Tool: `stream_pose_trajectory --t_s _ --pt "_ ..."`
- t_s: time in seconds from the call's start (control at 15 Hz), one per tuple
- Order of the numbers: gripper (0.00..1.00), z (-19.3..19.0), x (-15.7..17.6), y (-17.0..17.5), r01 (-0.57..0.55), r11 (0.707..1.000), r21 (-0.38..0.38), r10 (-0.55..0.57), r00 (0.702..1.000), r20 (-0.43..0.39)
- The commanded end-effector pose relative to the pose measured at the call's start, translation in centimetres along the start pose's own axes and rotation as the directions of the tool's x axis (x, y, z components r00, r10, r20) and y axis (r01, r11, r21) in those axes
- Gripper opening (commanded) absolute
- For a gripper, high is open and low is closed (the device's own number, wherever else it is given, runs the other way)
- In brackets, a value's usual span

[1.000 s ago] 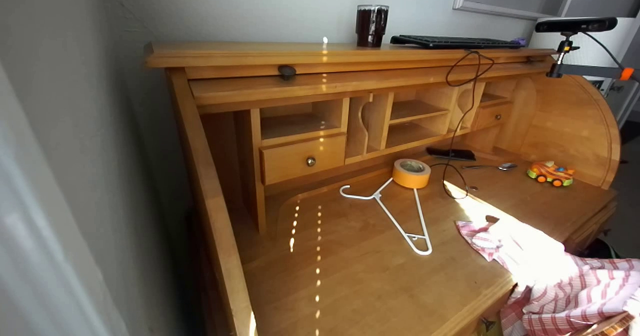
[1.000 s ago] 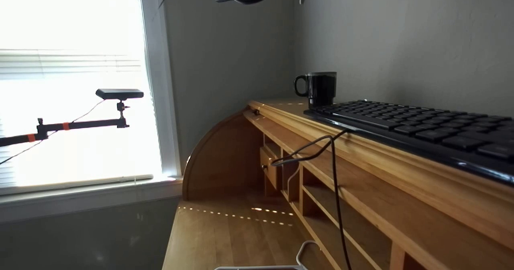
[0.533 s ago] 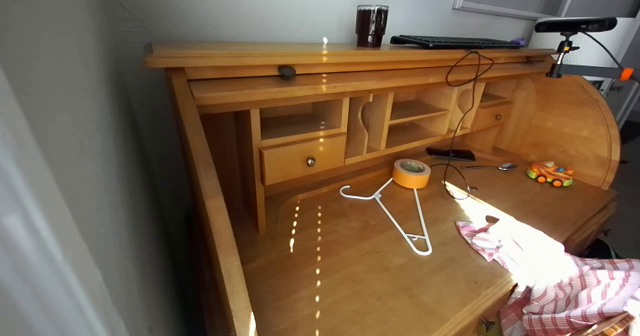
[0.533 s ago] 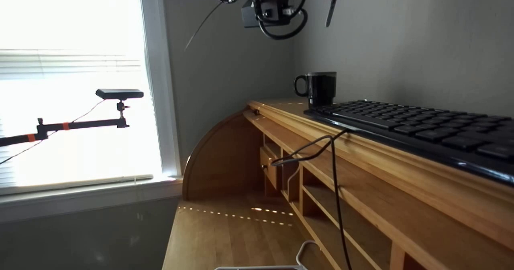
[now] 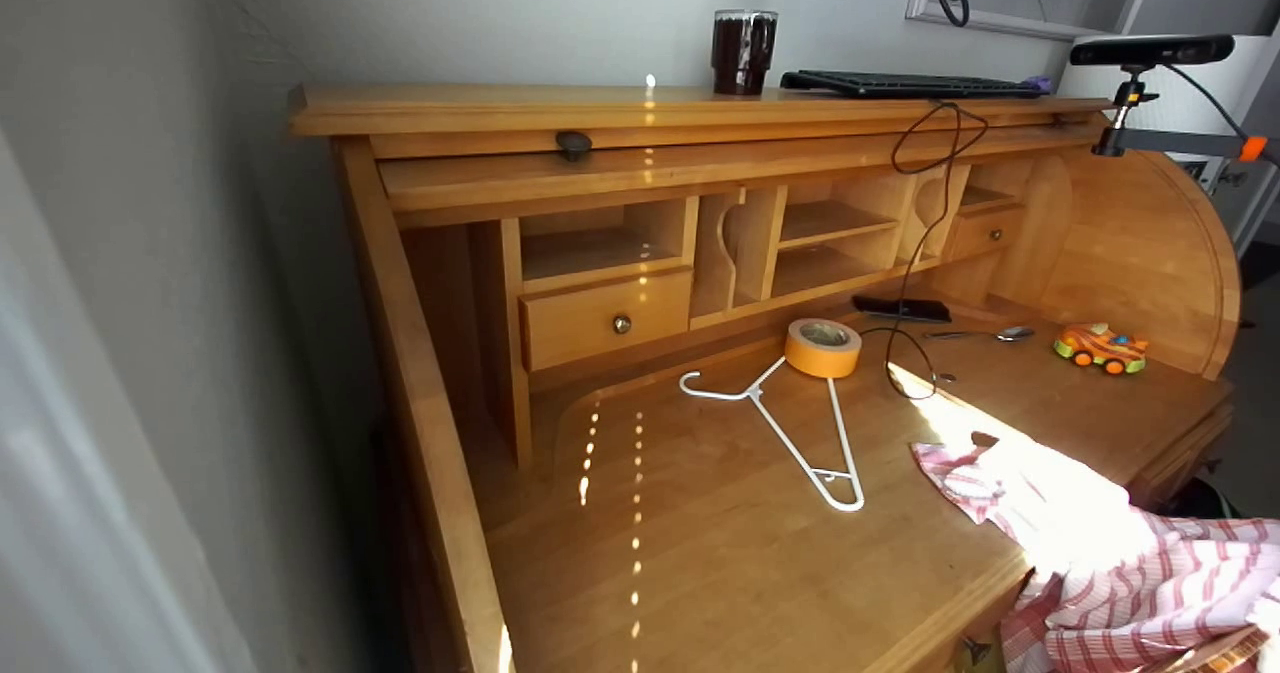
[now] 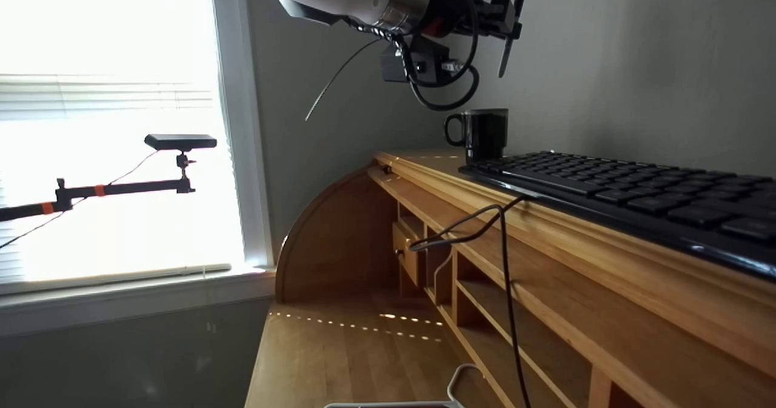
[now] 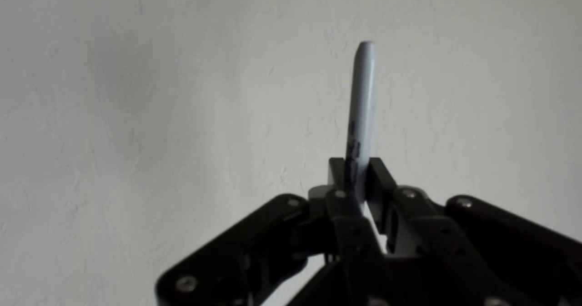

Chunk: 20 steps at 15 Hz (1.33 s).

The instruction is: Put the black marker in the brown mug.

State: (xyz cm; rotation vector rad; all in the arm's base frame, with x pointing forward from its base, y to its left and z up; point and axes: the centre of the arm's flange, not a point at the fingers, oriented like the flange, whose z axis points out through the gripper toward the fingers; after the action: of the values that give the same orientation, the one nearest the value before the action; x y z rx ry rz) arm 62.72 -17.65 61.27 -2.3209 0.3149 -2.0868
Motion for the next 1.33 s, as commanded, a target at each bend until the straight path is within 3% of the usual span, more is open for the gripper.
stream_pose_trajectory --t_s 0.0,0.47,0.53,1.27 --pt "0.04 -0.1 -2.7 -0.2 0.025 1.000 -0.009 -0.025 1.000 0.007" --pt "0.04 -0.8 -3.2 -0.9 0.020 1.000 0.020 -0.021 1.000 0.015" --pt "0.15 0.6 -2.0 -0.5 0.020 1.000 0.002 -0.020 1.000 0.017" --pt "0.15 0.6 -2.0 -0.7 0.022 1.000 0.005 -0.022 1.000 0.018"
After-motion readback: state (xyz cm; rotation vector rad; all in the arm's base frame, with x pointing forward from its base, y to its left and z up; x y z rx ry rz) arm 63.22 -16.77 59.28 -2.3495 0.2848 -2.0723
